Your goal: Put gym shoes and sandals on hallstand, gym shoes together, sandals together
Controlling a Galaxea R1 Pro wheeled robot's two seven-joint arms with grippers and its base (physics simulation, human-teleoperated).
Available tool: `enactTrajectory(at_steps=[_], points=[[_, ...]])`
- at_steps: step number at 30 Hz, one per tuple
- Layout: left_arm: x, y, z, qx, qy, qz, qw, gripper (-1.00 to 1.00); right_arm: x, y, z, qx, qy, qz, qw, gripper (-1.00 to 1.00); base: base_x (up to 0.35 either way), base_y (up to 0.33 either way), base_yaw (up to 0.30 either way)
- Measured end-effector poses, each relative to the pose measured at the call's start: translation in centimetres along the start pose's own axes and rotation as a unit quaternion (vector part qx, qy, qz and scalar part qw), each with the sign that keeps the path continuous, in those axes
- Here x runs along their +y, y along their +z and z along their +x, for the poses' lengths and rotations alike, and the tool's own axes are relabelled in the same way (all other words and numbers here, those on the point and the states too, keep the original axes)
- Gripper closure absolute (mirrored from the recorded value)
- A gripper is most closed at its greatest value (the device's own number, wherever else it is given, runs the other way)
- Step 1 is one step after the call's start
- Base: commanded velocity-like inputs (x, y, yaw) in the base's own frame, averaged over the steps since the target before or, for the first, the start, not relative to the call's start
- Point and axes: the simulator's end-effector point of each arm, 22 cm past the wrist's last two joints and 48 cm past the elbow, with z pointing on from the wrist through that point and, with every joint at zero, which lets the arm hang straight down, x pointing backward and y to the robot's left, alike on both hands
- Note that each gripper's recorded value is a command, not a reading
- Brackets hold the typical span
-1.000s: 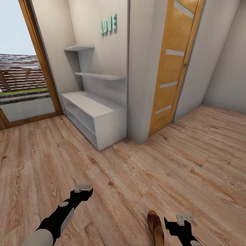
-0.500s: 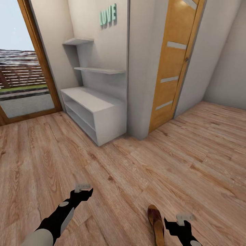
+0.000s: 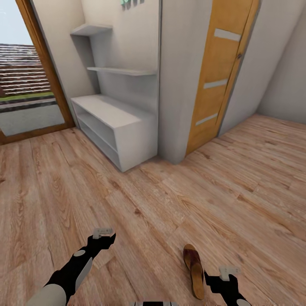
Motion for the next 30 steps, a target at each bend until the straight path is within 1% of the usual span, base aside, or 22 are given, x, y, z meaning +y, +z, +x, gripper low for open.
enactTrajectory(at_steps=[4,6,7,8,9,12,13,14,24,30], points=[[-0.4,0.6,0.4,0.006,-0.002,0.004,1.0000,-1.00,0.1,0.3,1.2,0.012,-0.001,-0.001,0.9999,-1.00,0.000,0.000,0.000],[-0.7,1.0,-0.1,0.003,-0.003,0.008,1.0000,-1.00,0.1,0.4,1.7,0.018,-0.001,-0.001,0.9998,-1.00,0.000,0.000,0.000],[-0.9,1.4,-1.3,-0.002,-0.003,0.012,0.9999,-1.00,0.1,0.5,2.0,0.021,-0.002,-0.001,0.9998,-1.00,0.000,0.000,0.000],[-1.1,1.6,-1.6,-0.002,-0.003,0.014,0.9999,-1.00,0.1,0.5,2.3,0.024,-0.002,-0.001,0.9997,-1.00,0.000,0.000,0.000],[-1.6,1.9,-3.4,0.002,-0.004,0.023,0.9997,-1.00,0.1,0.6,2.6,0.027,-0.002,-0.001,0.9996,-1.00,0.000,0.000,0.000],[-2.2,2.3,-4.9,0.008,-0.004,0.034,0.9994,-1.00,0.2,0.8,3.4,0.036,-0.003,-0.001,0.9994,-1.00,0.000,0.000,0.000],[-2.6,2.3,-6.5,0.002,-0.003,0.043,0.9991,-1.00,0.2,0.8,3.7,0.038,-0.003,-0.001,0.9993,-1.00,0.000,0.000,0.000],[-2.6,2.3,-6.6,0.003,-0.002,0.044,0.9990,-1.00,0.2,0.9,4.0,0.041,-0.003,-0.001,0.9991,-1.00,0.000,0.000,0.000],[-2.6,3.7,-3.5,0.030,-0.004,0.046,0.9985,-1.00,0.2,1.3,6.8,0.070,-0.005,-0.002,0.9976,-1.00,0.000,0.000,0.005],[-2.5,4.5,-1.4,0.047,-0.006,0.046,0.9978,-1.00,0.3,1.5,8.5,0.087,-0.006,-0.002,0.9962,-1.00,0.000,0.000,0.096]])
